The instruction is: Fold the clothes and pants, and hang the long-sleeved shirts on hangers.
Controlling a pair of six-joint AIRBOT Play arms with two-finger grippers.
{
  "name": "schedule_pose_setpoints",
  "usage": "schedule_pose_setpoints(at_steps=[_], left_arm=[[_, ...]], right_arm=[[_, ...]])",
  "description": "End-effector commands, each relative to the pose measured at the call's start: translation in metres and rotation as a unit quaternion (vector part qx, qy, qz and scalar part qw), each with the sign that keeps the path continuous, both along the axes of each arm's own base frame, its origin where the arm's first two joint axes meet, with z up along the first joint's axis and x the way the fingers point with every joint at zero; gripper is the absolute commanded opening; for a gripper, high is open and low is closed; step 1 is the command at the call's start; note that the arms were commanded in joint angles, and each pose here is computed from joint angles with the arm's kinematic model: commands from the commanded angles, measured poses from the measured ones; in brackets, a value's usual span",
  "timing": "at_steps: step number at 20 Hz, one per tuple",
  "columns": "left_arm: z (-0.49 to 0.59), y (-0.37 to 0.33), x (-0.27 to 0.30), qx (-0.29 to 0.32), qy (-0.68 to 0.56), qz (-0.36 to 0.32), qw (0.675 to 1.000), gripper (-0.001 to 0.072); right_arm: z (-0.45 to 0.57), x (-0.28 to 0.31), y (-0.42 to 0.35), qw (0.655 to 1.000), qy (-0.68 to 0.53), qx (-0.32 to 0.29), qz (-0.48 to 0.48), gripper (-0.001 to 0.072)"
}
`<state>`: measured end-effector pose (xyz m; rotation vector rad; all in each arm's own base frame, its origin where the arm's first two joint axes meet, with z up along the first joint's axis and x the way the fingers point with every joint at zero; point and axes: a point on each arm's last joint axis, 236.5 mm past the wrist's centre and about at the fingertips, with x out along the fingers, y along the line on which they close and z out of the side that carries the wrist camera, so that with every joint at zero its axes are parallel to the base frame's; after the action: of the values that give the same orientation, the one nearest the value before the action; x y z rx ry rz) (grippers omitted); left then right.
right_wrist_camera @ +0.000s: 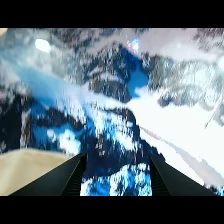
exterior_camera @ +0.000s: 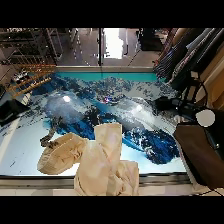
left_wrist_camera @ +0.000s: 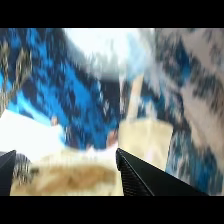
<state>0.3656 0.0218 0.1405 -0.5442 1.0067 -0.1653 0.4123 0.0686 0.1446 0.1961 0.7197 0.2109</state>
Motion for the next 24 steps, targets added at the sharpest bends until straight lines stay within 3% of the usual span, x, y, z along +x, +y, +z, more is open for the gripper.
schedule_pose_setpoints(at_steps=[1, 3, 4, 5, 7, 12, 14, 15, 16, 17, 19, 20, 21, 22, 24], left_arm=[[-0.047, -0.064, -0.047, -0.027, 0.062, -0.168, 0.983, 0.0608], [-0.081, -0.1, -0.058, -0.01, 0.051, -0.236, 0.97, 0.0615], [-0.099, -0.117, -0.063, -0.003, 0.048, -0.266, 0.963, 0.0648], [-0.116, -0.135, -0.067, 0.005, 0.045, -0.297, 0.954, 0.0698], [-0.14, -0.163, -0.07, 0.013, 0.05, -0.335, 0.941, 0.0699], [-0.19, -0.187, -0.068, 0.011, 0.095, -0.359, 0.928, 0.0697], [-0.197, -0.185, -0.057, 0.019, 0.088, -0.345, 0.934, 0.0658], [-0.196, -0.184, -0.048, 0.027, 0.073, -0.335, 0.939, 0.0418], [-0.19, -0.184, -0.042, 0.028, 0.063, -0.332, 0.941, 0.0069], [-0.18, -0.185, -0.036, 0.029, 0.052, -0.329, 0.942, 0.0024], [-0.146, -0.184, -0.018, 0.036, 0.011, -0.327, 0.944, 0.0024], [-0.122, -0.181, -0.009, 0.037, -0.009, -0.319, 0.947, 0.0024], [-0.098, -0.175, -0.001, 0.04, -0.031, -0.315, 0.948, 0.0024], [-0.072, -0.164, 0.007, 0.046, -0.056, -0.306, 0.949, 0.0023], [-0.021, -0.126, 0.026, 0.066, -0.104, -0.267, 0.956, 0.0024]], right_arm=[[-0.067, -0.083, 0.03, 0.976, 0.199, 0.02, 0.085, 0.0469], [-0.11, -0.14, 0.06, 0.94, 0.297, 0.073, 0.148, 0.0481], [-0.125, -0.165, 0.08, 0.919, 0.329, 0.119, 0.18, 0.0529], [-0.132, -0.183, 0.098, 0.902, 0.346, 0.166, 0.199, 0.0537], [-0.144, -0.191, 0.117, 0.888, 0.345, 0.232, 0.196, 0.0544], [-0.176, -0.153, 0.123, 0.914, 0.303, 0.233, 0.133, 0.0543], [-0.195, -0.141, 0.134, 0.917, 0.302, 0.229, 0.126, 0.0543], [-0.205, -0.137, 0.142, 0.916, 0.307, 0.223, 0.131, 0.0542], [-0.213, -0.13, 0.154, 0.915, 0.307, 0.218, 0.141, 0.0538], [-0.221, -0.121, 0.17, 0.915, 0.307, 0.214, 0.152, 0.0534], [-0.236, -0.108, 0.201, 0.91, 0.319, 0.201, 0.173, 0.0512], [-0.242, -0.104, 0.218, 0.903, 0.33, 0.199, 0.187, 0.0425], [-0.244, -0.096, 0.233, 0.903, 0.327, 0.195, 0.201, 0.013], [-0.241, -0.082, 0.24, 0.908, 0.312, 0.19, 0.207, 0.0028], [-0.21, -0.044, 0.23, 0.929, 0.258, 0.15, 0.219, 0.0026]])
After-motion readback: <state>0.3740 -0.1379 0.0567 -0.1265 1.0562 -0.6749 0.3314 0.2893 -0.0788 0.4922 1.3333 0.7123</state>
